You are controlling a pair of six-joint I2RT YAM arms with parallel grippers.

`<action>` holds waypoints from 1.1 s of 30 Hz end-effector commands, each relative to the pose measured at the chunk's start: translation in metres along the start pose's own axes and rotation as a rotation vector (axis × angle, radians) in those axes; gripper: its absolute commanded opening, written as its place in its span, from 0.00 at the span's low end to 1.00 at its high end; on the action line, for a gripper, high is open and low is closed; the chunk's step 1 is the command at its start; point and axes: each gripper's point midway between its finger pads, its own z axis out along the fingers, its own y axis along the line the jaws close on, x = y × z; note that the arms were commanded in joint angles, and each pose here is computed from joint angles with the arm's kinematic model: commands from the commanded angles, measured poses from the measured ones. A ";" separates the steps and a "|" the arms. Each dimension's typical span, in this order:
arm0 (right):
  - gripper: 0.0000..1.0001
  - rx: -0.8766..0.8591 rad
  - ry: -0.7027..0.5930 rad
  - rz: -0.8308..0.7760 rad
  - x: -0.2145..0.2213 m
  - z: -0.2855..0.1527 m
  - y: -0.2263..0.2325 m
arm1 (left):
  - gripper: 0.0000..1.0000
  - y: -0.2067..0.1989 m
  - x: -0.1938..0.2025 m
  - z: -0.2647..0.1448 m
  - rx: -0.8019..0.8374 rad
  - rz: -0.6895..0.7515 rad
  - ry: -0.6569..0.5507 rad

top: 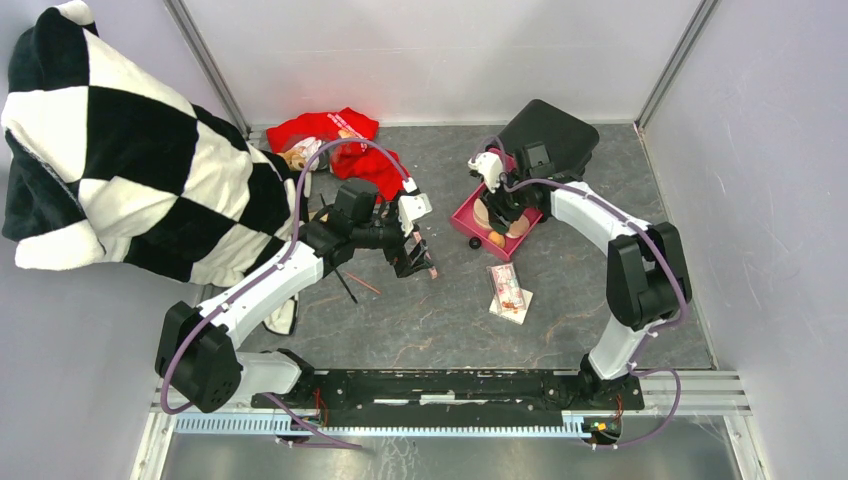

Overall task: Organize the makeup
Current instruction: Place the makeup tool in the drawer.

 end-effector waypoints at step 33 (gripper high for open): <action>0.44 0.160 -0.003 -0.143 -0.005 -0.036 -0.011 | 1.00 0.022 -0.011 -0.013 -0.143 0.065 -0.019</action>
